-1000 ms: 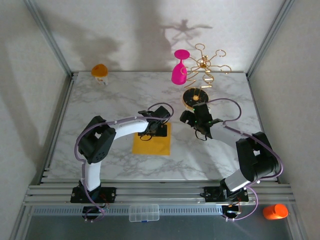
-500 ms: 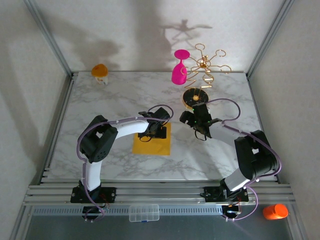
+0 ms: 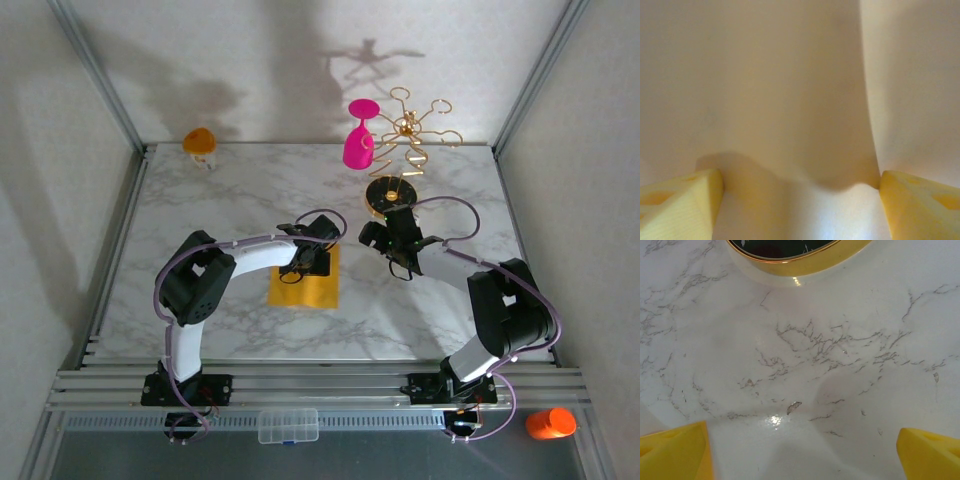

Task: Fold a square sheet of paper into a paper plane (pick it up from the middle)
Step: First fold the square sheet of paper in half at the center of the table.

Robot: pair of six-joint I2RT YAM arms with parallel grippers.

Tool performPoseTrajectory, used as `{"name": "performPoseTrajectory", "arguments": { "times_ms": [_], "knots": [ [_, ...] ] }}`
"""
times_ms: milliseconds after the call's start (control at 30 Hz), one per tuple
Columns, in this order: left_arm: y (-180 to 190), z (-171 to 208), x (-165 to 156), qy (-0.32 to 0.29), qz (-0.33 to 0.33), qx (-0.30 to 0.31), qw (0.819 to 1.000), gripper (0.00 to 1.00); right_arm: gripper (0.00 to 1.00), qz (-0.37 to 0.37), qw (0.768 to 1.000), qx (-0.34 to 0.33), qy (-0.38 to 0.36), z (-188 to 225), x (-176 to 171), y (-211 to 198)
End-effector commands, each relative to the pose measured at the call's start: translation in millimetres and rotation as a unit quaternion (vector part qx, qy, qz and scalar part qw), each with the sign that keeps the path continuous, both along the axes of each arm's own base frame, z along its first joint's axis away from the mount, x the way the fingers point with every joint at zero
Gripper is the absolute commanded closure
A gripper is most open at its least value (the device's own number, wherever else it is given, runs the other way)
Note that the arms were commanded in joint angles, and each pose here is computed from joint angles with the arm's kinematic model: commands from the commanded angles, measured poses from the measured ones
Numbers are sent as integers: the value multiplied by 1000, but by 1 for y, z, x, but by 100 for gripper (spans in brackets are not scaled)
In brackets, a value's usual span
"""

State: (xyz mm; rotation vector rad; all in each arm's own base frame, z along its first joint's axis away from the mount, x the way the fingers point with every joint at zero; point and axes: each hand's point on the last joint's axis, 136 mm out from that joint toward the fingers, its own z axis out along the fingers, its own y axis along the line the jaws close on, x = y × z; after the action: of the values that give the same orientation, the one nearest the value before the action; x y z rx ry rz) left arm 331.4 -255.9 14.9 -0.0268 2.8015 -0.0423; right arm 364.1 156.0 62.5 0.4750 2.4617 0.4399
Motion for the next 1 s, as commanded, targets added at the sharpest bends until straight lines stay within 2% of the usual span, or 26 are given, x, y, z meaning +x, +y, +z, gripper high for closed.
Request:
{"name": "performPoseTrajectory", "arguments": {
  "times_ms": [0, 200, 400, 567, 700, 967],
  "knots": [
    [9, -14, -14, 31, 3, 1, 1000, 30, 1, -2, 1000, 9, -9, 8, 7, 3],
    [-4, 25, -4, 8, 18, -115, 993, 58, 1, -6, 999, 27, -29, 18, 7, 3],
    [-17, 89, 7, -25, 12, -250, 968, 66, 1, 12, 995, 70, -65, 36, 7, 10],
    [-26, 103, 7, -20, 7, -331, 943, 66, 2, 54, 988, 116, -86, 46, 4, 25],
    [-23, 85, 9, -4, 12, -338, 941, 66, 5, 98, 978, 154, -97, 52, 0, 43],
    [11, 27, 15, 19, 36, -251, 967, 65, 13, 147, 969, 184, -76, 45, -5, 63]
  ]
}}
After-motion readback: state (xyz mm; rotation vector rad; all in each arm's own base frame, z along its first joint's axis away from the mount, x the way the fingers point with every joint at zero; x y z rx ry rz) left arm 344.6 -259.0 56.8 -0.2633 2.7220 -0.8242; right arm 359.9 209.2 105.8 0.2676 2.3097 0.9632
